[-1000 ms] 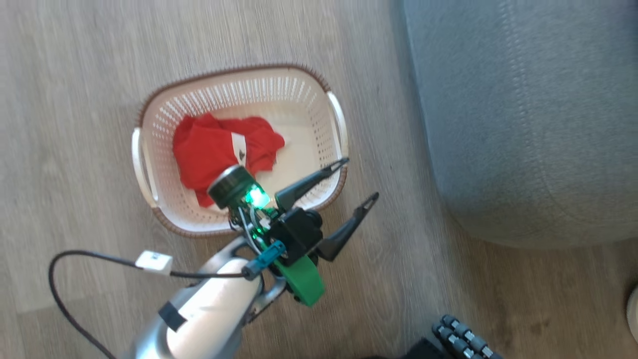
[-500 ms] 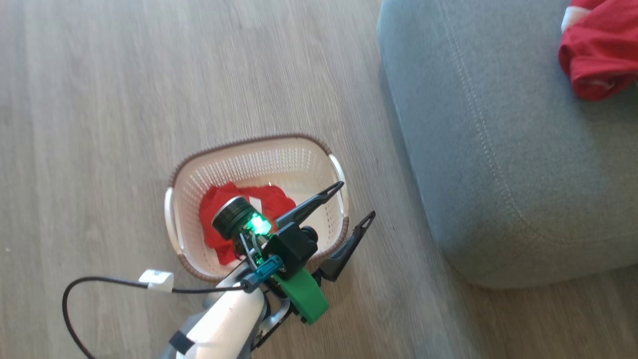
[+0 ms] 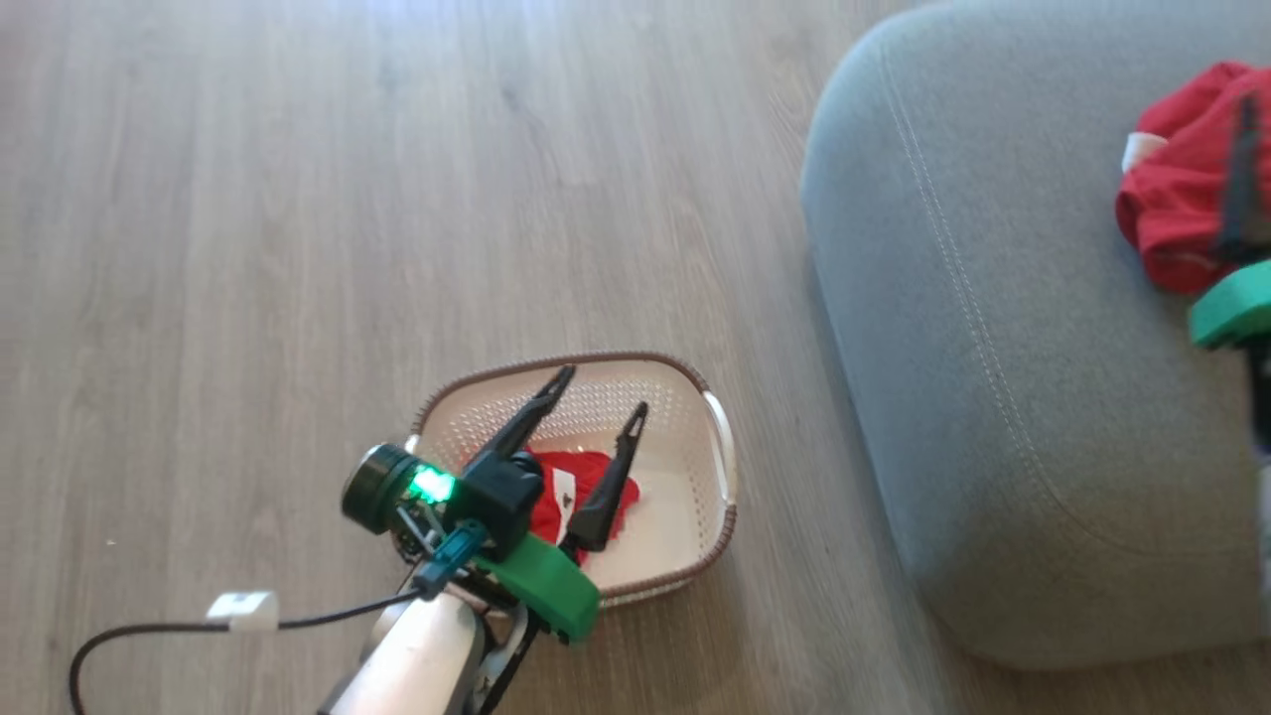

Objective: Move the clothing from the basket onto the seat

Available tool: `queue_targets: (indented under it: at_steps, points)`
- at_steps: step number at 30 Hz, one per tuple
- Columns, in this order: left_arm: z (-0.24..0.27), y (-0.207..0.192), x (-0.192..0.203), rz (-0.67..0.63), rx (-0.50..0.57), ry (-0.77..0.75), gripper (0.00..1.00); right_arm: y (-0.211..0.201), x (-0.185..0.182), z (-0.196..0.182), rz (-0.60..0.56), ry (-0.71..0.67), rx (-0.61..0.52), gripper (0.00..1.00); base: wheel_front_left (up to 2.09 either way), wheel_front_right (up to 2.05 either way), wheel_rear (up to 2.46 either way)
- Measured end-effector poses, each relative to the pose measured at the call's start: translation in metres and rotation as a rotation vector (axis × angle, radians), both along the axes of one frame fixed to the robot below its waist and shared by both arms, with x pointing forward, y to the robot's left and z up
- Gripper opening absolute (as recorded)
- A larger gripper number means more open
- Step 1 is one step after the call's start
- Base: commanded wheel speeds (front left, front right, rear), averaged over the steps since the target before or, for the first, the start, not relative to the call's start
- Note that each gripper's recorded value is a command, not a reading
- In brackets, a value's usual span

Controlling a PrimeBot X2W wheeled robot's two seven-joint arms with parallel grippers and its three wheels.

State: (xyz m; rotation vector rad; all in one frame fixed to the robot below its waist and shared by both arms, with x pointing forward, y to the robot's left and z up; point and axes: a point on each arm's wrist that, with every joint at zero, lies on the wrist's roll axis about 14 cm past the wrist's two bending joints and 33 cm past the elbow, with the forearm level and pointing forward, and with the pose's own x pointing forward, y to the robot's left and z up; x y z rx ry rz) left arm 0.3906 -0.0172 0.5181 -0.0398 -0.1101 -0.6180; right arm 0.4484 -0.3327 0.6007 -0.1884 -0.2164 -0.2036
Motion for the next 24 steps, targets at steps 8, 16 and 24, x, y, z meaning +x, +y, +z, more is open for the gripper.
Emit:
queue_targets:
  at_steps: [8, 16, 24]
  points:
    - [0.014, 0.058, -0.002, 0.223, -0.022, -0.028, 1.00, 0.077, -0.015, 0.003, 0.193, -0.075, 0.079, 1.00, 0.00, 0.00, 0.00]
    - [0.025, 0.113, -0.003, 0.417, -0.046, -0.053, 1.00, 0.141, -0.031, -0.003, 0.354, -0.083, 0.110, 1.00, 0.00, 0.00, 0.00]
    - [0.023, 0.139, -0.016, 0.518, -0.049, -0.047, 1.00, 0.170, -0.050, -0.030, 0.415, -0.023, 0.171, 1.00, 0.00, 0.00, 0.00]
